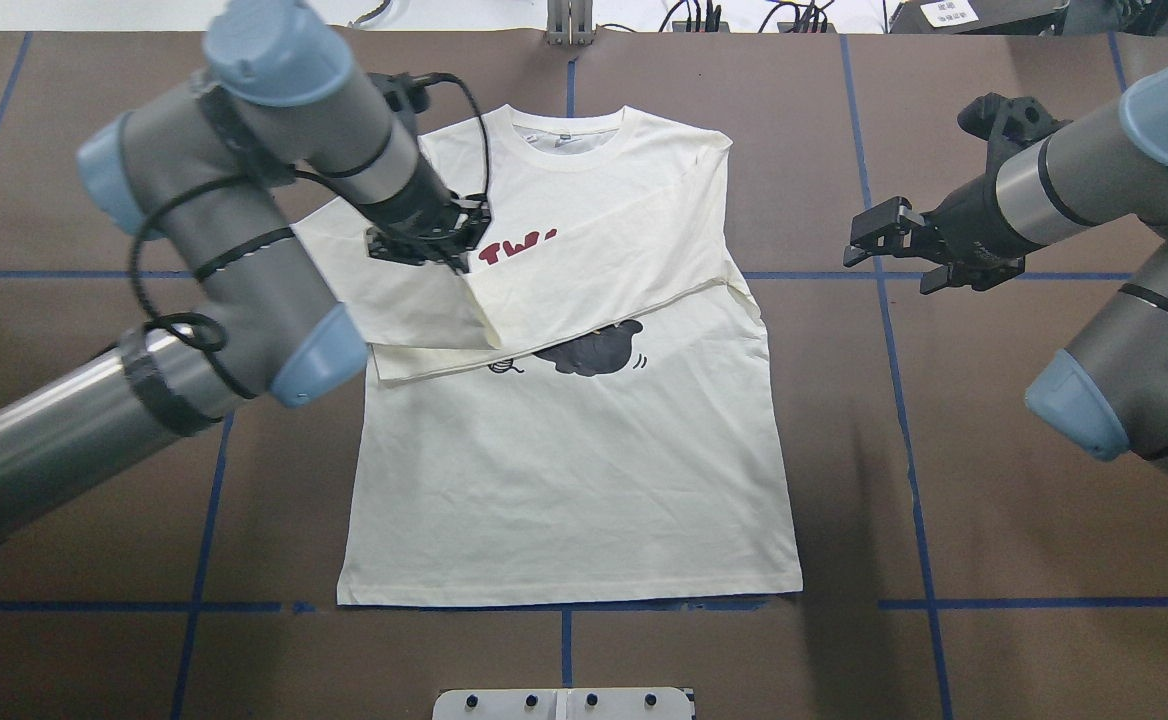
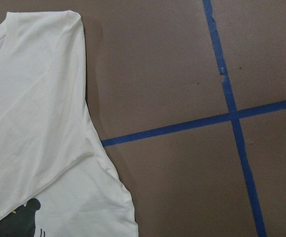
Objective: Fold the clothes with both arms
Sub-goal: 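Fold the grasped sleeve across the chest with the left gripper and release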
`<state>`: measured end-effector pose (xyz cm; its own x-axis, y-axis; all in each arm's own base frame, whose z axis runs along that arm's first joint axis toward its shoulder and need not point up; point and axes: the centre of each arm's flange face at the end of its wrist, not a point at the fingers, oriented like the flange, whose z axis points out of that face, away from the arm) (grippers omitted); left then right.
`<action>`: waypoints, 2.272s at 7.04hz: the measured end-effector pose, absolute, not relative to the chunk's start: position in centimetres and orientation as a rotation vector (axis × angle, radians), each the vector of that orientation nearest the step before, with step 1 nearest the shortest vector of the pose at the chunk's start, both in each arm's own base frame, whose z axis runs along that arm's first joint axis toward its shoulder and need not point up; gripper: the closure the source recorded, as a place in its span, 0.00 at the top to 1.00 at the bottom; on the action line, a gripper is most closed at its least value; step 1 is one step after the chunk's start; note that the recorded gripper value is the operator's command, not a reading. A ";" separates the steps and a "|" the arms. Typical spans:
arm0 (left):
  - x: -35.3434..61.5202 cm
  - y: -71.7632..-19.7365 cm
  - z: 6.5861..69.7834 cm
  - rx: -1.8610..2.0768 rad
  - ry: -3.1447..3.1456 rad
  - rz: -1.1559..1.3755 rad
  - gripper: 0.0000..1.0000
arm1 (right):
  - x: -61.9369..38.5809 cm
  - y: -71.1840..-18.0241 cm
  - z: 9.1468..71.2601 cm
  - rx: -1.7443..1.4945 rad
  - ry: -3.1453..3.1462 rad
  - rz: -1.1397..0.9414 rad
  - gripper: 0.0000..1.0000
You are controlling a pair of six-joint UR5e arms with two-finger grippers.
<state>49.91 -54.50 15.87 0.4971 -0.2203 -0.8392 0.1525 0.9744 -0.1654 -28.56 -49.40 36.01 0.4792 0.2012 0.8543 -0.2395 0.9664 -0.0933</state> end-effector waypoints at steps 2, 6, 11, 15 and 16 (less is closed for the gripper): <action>60.9 -53.0 7.6 -0.130 1.065 -0.289 0.00 | -28.0 -48.9 36.5 0.045 -1.030 0.275 1.00; 70.5 -48.3 4.3 -0.109 1.151 -0.310 0.00 | -26.7 -47.8 37.1 0.049 -1.023 0.279 1.00; 72.0 -49.3 5.3 -0.017 1.214 -0.350 0.33 | -21.6 -44.3 42.5 0.085 -0.977 0.233 1.00; 68.3 -49.5 2.7 -0.009 1.238 -0.382 0.46 | -22.4 -43.8 42.2 0.100 -0.992 0.265 1.00; 64.5 -48.8 3.6 -0.025 1.224 -0.386 0.46 | -24.4 -42.8 41.6 0.093 -1.002 0.297 0.98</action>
<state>64.48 -48.82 3.64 0.2836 -0.3017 -0.9103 0.2748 0.9350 -0.2243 -24.37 -42.75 41.64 0.5026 0.2029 0.8404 -0.2877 0.9559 -0.0587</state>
